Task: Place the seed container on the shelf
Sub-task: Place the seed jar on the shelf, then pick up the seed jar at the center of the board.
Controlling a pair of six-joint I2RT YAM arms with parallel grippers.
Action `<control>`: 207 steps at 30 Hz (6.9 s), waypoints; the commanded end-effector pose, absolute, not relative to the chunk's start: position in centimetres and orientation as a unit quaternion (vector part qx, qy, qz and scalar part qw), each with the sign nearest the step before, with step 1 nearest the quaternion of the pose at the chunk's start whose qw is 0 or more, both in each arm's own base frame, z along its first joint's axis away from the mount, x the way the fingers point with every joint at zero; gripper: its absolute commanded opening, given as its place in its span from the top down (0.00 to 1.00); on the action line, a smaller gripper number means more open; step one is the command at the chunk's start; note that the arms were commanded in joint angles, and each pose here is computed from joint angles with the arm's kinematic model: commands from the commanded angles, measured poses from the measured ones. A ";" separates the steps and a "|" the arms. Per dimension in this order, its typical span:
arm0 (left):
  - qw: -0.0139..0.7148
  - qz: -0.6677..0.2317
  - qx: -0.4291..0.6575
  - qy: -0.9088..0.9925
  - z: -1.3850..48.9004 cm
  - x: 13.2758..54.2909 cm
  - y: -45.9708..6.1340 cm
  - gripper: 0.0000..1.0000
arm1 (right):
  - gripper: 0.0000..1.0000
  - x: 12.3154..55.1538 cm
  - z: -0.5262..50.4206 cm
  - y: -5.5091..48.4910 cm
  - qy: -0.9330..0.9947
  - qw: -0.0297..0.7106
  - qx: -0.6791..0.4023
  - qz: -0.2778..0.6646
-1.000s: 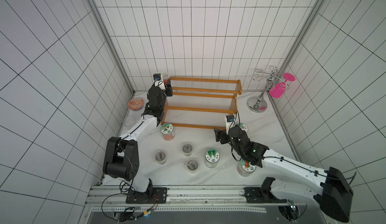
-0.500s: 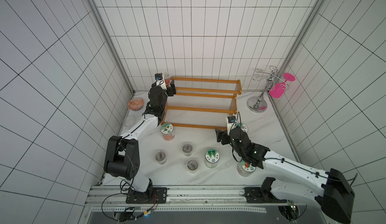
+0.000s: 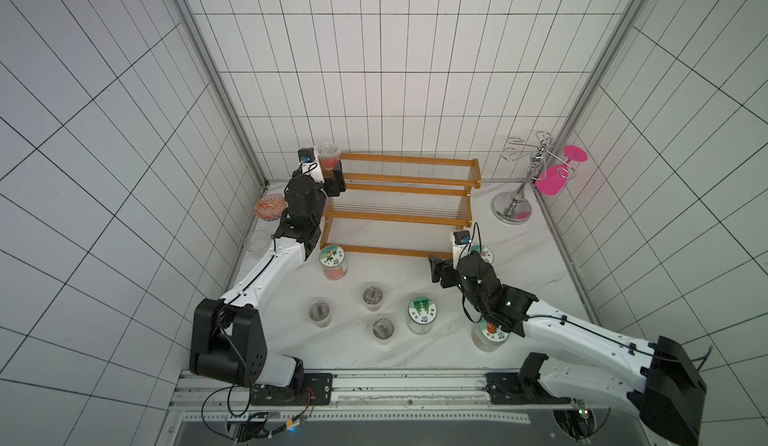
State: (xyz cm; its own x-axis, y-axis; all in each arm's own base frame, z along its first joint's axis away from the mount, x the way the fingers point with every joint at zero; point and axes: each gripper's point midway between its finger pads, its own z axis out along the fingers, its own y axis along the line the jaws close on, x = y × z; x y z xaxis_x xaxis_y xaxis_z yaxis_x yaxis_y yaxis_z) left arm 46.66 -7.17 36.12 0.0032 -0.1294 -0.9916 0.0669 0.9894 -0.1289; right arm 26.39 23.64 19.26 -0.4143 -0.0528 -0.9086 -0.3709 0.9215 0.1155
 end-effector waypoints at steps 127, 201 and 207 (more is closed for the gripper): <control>0.131 -0.169 0.281 0.936 25.6 20.1 -23.0 0.47 | 0.08 15.5 25.1 37.3 0.518 0.511 -0.529 0.438; 0.506 -0.237 0.160 0.814 37.2 21.4 -17.5 0.01 | 0.49 19.8 32.3 34.9 0.534 0.658 -0.384 0.367; 0.508 -0.230 0.136 0.819 32.9 20.6 -15.8 0.01 | 0.49 23.7 35.9 35.5 0.533 0.695 -0.350 0.332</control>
